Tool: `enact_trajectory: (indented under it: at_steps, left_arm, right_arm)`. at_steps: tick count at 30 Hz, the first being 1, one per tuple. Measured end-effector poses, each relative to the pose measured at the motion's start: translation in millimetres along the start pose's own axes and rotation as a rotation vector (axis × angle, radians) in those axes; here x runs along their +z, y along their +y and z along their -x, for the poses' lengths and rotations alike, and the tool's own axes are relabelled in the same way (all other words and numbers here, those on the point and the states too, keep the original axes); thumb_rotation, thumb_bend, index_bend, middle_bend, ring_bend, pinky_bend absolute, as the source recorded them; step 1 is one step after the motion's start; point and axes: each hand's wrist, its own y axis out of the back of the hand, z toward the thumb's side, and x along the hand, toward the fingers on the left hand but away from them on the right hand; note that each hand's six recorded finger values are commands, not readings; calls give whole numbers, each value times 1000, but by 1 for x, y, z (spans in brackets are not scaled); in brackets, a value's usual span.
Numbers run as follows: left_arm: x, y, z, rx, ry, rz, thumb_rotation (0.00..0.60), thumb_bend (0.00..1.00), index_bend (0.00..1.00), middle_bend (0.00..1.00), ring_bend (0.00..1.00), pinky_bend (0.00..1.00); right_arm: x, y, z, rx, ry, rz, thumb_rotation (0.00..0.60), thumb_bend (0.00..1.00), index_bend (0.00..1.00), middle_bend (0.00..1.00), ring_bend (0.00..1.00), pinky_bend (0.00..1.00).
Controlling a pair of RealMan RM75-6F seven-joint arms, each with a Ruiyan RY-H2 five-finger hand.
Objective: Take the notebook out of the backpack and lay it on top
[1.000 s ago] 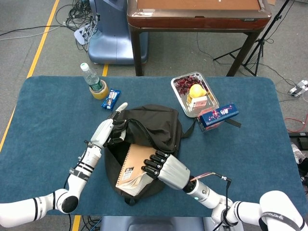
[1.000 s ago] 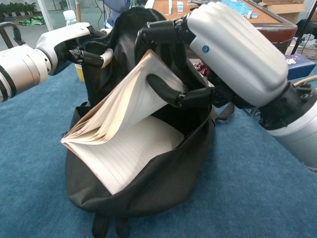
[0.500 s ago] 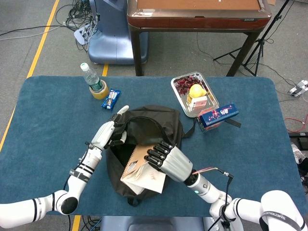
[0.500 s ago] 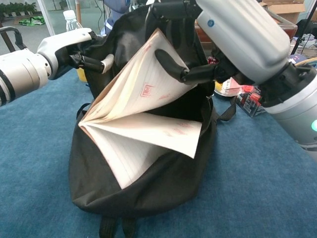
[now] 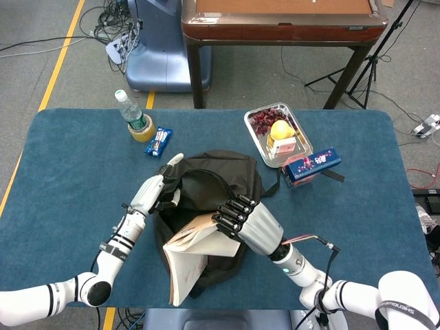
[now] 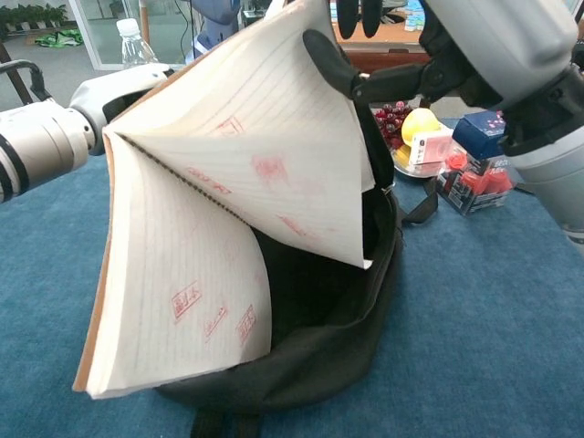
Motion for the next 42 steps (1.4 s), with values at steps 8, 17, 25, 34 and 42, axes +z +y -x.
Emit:
enact_trajectory:
  at_steps: [8, 17, 25, 34, 42]
  left_arm:
    - [-3, 2, 0, 4, 5, -6, 600, 581, 580, 8, 0, 0]
    - [-6, 2, 0, 3, 15, -10, 600, 580, 579, 8, 0, 0]
    - [-7, 4, 1, 7, 15, -14, 600, 580, 578, 8, 0, 0]
    - [-10, 4, 1, 7, 19, -15, 600, 580, 578, 8, 0, 0]
    - [-13, 6, 3, 9, 24, -17, 600, 577, 523, 8, 0, 0]
  right_arm:
    - [0, 16, 4, -43, -10, 27, 600, 495, 976, 631, 579, 617]
    - [7, 47, 11, -133, -3, 47, 600, 495, 976, 633, 586, 617]
    - [-10, 76, 11, -176, -30, -25, 600, 495, 976, 634, 590, 617]
    - [-32, 106, 10, -212, -76, -102, 600, 495, 976, 634, 592, 617]
    - [-48, 129, 13, -236, -97, -165, 600, 495, 976, 634, 593, 617]
